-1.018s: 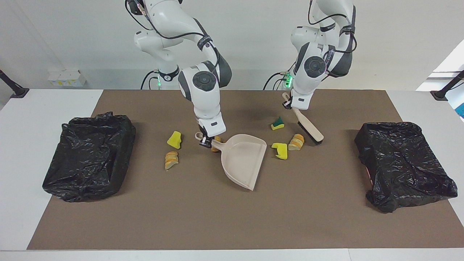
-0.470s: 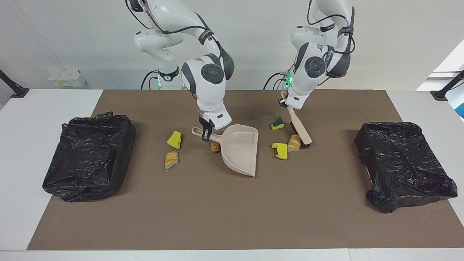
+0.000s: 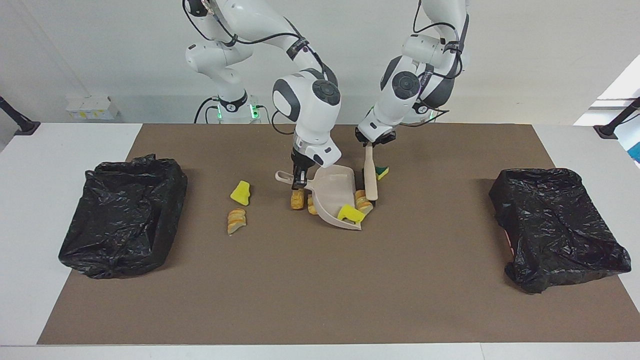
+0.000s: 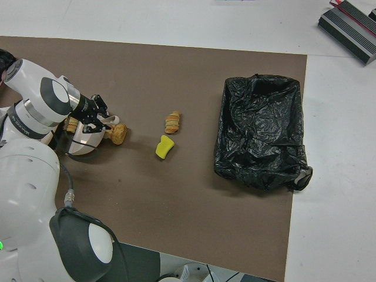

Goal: Sweep and dump trash in bin

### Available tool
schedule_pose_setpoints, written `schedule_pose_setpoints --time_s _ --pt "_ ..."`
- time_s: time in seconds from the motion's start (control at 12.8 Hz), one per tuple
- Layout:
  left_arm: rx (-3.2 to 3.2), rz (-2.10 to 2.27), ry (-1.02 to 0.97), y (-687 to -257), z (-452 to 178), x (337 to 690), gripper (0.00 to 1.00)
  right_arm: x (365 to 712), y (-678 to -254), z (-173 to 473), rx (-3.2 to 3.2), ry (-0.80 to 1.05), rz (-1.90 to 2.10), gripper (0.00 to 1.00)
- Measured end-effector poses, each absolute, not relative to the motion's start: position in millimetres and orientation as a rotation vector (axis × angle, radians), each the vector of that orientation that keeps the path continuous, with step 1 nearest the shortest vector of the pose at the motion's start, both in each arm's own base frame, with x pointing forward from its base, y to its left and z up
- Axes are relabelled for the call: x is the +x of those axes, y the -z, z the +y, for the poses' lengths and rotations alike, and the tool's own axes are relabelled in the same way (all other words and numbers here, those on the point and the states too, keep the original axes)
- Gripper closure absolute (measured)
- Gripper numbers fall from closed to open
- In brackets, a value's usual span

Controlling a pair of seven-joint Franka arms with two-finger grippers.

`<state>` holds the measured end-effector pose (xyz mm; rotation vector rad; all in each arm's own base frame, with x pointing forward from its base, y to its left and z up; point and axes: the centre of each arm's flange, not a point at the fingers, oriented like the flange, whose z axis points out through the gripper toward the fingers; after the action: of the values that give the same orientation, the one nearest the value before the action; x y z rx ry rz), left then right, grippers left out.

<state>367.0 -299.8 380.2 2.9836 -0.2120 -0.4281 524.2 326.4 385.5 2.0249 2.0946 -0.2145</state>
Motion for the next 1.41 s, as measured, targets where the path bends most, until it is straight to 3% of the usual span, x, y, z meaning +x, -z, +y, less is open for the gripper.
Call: schedule_pose_setpoints --time_s 0.31,0.78,1.18,1.41 --pt "2.955 -0.231 0.413 -407 -331 356 0.74 525 -381 331 2.019 0.191 2.103 0.69" --pt "3.036 0.219 0.657 -449 -308 324 0.74 525 -377 336 2.006 0.173 2.118 0.69" --pt "3.068 0.677 0.771 -404 -282 300 0.74 526 -375 337 1.983 0.173 2.142 0.69" --pt "3.031 0.943 0.717 -384 -280 298 0.74 528 -373 340 1.939 0.151 2.185 0.69"
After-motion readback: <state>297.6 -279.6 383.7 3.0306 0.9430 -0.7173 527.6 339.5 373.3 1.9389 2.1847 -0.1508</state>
